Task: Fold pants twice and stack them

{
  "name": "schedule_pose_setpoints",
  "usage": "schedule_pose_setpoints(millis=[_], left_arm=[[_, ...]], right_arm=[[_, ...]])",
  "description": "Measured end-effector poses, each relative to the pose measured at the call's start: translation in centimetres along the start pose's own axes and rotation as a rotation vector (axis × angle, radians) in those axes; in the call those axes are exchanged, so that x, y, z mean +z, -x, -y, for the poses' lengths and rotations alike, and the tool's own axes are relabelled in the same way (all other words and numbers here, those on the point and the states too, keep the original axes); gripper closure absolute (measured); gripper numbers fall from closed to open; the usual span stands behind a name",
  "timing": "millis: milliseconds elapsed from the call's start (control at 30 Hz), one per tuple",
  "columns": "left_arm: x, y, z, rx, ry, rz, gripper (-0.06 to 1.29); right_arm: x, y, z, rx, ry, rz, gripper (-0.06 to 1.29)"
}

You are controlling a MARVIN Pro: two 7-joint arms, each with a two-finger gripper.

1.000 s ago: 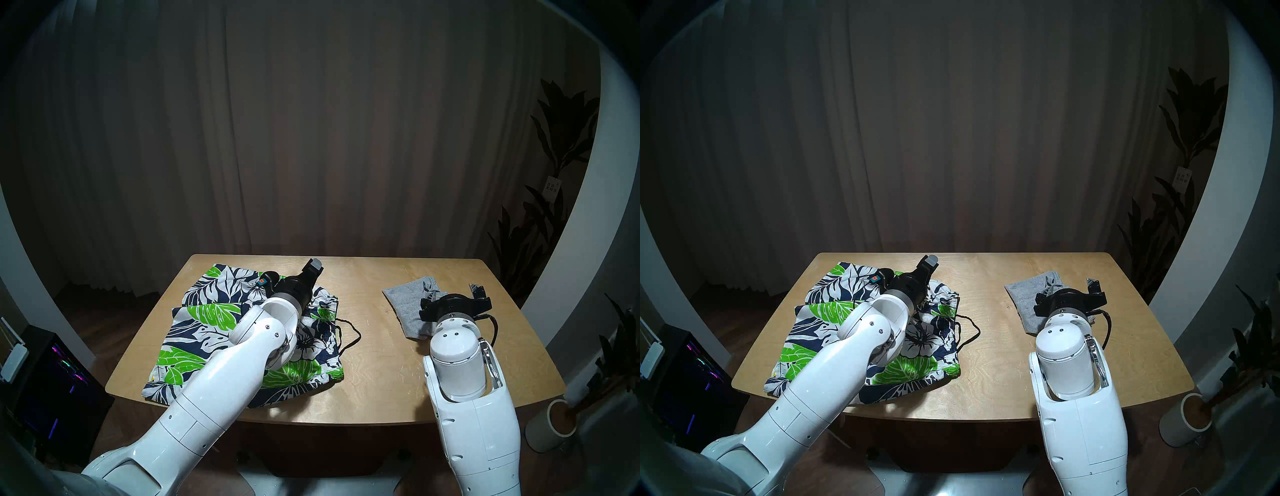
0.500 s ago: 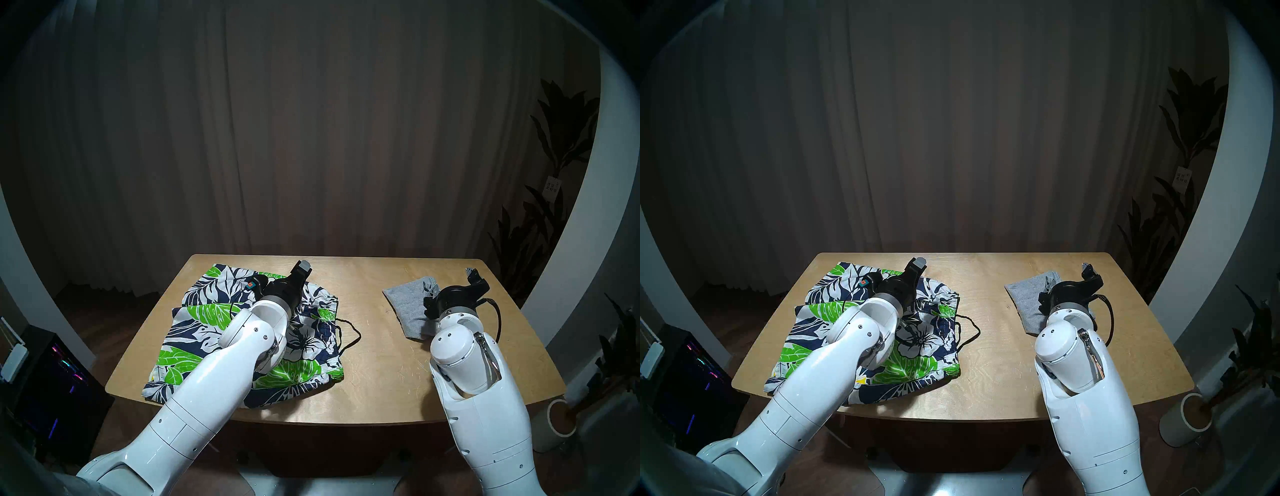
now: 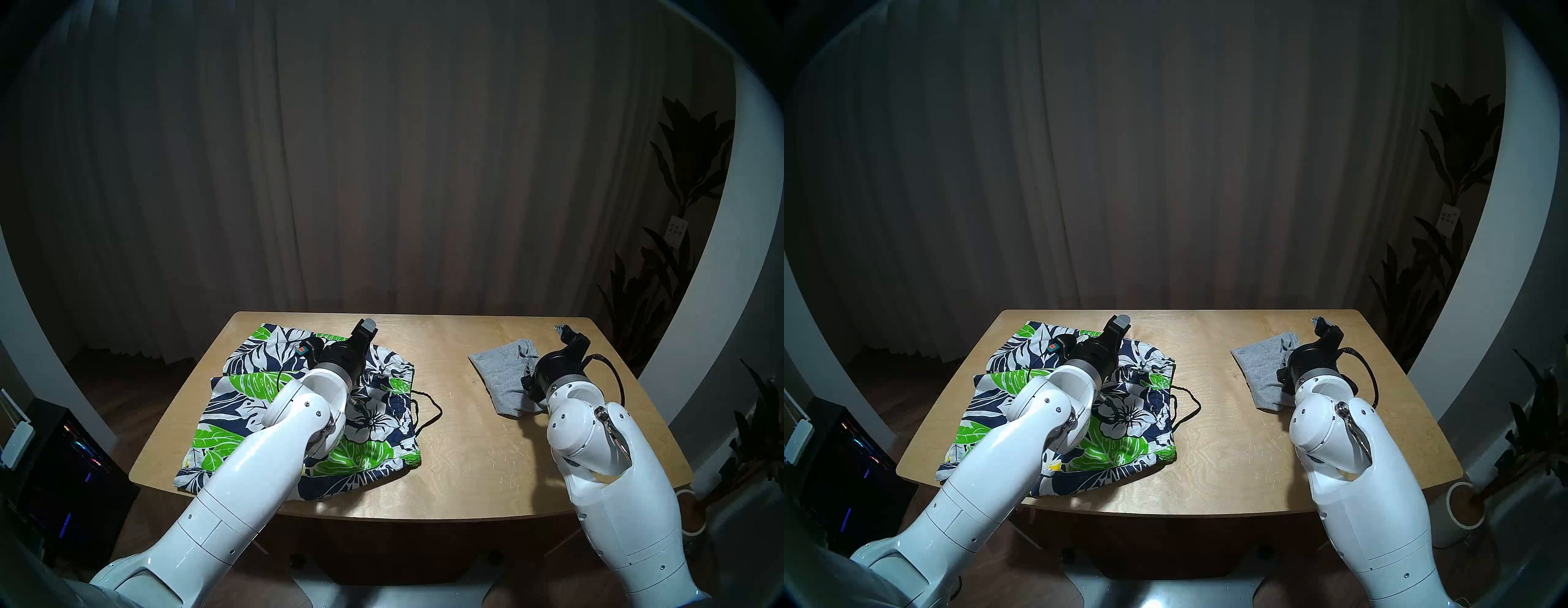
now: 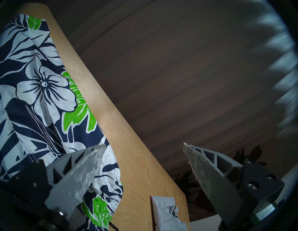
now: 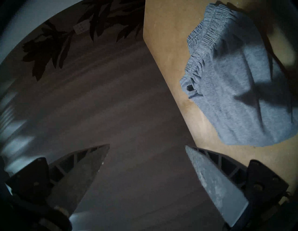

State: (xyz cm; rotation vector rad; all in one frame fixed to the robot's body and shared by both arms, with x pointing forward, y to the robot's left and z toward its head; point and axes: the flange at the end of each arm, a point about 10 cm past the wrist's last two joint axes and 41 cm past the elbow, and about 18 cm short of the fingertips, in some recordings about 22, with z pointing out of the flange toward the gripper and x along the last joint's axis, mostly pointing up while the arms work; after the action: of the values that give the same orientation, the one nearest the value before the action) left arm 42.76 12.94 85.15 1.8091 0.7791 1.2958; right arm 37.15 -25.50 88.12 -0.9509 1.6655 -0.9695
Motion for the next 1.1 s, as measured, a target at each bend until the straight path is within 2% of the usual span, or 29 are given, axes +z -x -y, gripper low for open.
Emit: schedule_pose_setpoints(millis=[300, 433, 600, 900, 1100], left_arm=[[-0.2, -0.3, 0.3, -0.008, 0.001, -0.004, 0.02], [-0.3, -0.4, 0.4, -0.01, 0.003, -0.006, 0.02], [-0.3, -0.6, 0.4, -0.011, 0.004, -0.007, 0.02], [-0.3, -0.7, 0.6, -0.011, 0.005, -0.007, 0.02], [-0.2, -0.7, 0.8, -0.012, 0.004, -0.005, 0.02]], right_arm=[[0.2, -0.7, 1.1, -0.178, 0.123, 0.012, 0.0], [0.4, -1.0, 1.8, -0.237, 0.16, 0.005, 0.0], [0.6, -1.1, 2.3, -0.291, 0.171, -0.009, 0.0], [1.1, -1.6, 3.4, -0.304, 0.169, -0.093, 0.0], [1.2, -1.4, 2.9, -0.31, 0.134, -0.116, 0.0]])
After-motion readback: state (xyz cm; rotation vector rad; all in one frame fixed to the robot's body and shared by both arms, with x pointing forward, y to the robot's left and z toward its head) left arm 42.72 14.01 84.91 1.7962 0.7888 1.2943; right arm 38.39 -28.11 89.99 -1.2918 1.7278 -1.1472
